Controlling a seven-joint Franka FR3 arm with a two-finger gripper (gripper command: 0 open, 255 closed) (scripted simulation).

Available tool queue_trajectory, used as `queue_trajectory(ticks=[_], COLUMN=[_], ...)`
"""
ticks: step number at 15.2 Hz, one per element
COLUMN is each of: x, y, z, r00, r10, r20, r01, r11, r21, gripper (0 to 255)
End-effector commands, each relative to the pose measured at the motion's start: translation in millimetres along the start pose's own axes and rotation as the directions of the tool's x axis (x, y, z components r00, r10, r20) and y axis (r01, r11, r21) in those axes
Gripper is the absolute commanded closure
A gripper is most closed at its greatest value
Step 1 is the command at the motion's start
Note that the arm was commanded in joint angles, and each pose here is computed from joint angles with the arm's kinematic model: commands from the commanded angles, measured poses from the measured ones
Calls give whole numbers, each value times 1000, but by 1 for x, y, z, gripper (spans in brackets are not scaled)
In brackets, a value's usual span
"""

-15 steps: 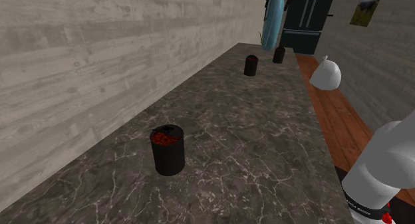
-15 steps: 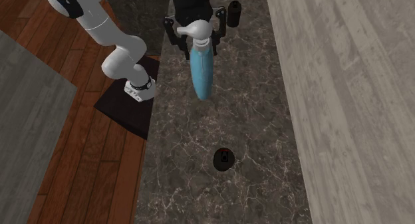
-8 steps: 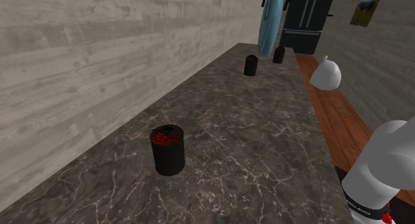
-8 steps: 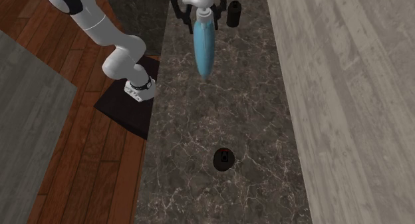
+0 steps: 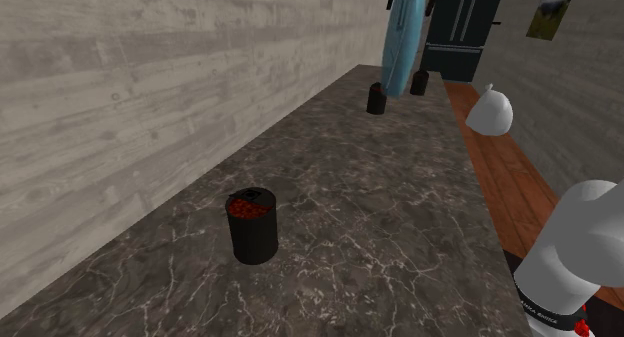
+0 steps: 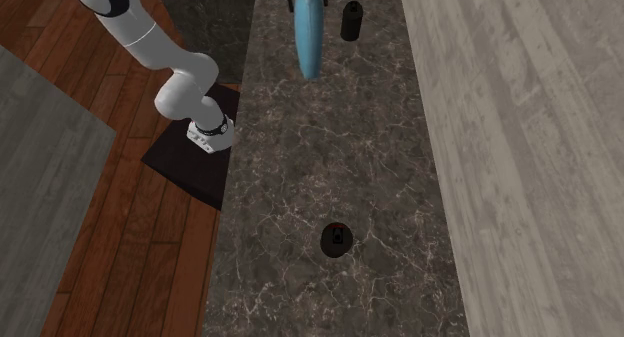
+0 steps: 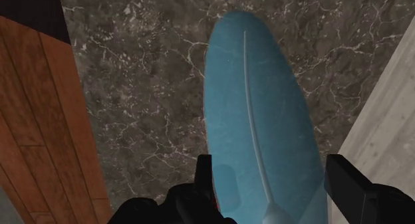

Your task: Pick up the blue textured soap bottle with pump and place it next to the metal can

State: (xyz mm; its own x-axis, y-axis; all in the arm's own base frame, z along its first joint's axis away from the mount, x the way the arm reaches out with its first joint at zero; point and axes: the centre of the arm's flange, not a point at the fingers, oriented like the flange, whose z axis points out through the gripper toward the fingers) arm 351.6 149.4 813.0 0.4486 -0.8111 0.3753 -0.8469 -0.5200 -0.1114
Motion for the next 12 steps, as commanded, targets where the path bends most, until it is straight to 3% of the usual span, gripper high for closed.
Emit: queue_trajectory(ticks=[1,12], x=[-22,-156], y=[-3,-23], z=[-9,-62], r00=[1000,1000], r10=[2,2], r20=[0,0], r01=[-2,-2], r11=[1000,1000], r21=[0,0], gripper=[255,255])
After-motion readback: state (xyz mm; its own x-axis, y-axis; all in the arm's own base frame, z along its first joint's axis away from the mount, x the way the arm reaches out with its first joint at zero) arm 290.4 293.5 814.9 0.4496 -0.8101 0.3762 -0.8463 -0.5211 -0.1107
